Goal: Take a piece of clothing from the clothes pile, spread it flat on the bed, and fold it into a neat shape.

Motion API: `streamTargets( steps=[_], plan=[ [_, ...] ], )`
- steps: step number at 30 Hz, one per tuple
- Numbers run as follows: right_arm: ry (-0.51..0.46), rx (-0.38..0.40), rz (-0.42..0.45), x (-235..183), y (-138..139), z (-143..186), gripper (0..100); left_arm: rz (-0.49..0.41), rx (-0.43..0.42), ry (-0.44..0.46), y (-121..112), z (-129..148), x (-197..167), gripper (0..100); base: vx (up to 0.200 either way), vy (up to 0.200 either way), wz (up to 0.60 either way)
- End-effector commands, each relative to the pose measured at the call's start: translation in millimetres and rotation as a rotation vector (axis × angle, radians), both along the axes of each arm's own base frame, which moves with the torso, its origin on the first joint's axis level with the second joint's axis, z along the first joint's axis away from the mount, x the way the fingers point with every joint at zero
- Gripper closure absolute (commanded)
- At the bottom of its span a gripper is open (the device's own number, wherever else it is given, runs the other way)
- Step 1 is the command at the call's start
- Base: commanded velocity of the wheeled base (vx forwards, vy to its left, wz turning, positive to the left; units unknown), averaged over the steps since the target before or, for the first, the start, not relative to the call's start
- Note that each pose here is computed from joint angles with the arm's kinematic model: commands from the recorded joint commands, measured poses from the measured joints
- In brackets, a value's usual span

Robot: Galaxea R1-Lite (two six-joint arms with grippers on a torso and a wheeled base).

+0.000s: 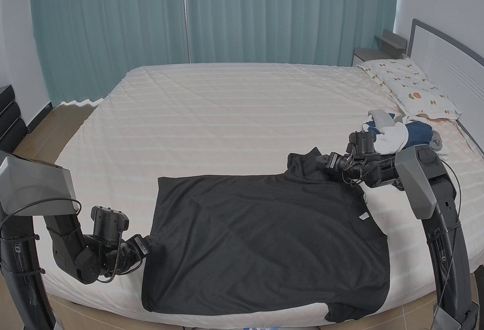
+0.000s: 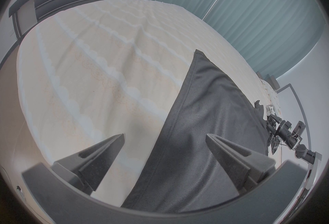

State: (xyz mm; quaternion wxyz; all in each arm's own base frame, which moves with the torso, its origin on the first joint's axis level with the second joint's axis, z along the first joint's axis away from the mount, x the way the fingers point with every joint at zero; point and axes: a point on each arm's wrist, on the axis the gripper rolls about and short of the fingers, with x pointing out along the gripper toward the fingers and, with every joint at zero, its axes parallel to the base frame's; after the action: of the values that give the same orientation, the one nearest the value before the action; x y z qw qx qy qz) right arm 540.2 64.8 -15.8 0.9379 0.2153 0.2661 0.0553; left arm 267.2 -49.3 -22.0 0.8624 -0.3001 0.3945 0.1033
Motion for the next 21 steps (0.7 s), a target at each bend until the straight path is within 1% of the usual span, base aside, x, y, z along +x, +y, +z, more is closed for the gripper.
streamTargets(
  steps=[1,7,10,14,17,19,21],
  plan=[
    [0.057,-0.009,-0.003,1.6,2.9,-26.5,100,0.003,0.000,0.000,0.6,-0.3,0.5,0,0.000,0.000,0.00],
    [0.044,-0.007,-0.006,2.6,1.3,-28.2,100,0.006,0.000,0.001,1.4,-0.7,0.6,0,0.000,0.000,0.00],
    [0.016,0.002,-0.013,4.4,-1.0,-24.2,100,0.005,0.002,0.009,1.0,-2.8,0.3,0,0.000,0.000,0.00],
    [-0.043,0.021,-0.027,7.8,-4.9,-14.9,100,0.004,0.005,0.013,1.2,-3.8,-0.1,0,0.000,0.000,0.00],
    [-0.089,0.029,-0.025,9.7,-4.7,-10.0,100,0.004,0.004,0.012,1.2,-3.7,0.0,0,0.000,0.000,0.00],
    [-0.136,0.036,-0.018,11.5,-5.1,-5.4,100,0.003,0.005,0.015,0.8,-3.9,-0.6,0,0.000,0.000,0.00],
    [-0.159,0.040,-0.015,12.3,-4.2,-4.6,100,0.003,0.005,0.016,0.8,-4.3,-0.6,0,0.000,0.000,0.00]
  ],
)
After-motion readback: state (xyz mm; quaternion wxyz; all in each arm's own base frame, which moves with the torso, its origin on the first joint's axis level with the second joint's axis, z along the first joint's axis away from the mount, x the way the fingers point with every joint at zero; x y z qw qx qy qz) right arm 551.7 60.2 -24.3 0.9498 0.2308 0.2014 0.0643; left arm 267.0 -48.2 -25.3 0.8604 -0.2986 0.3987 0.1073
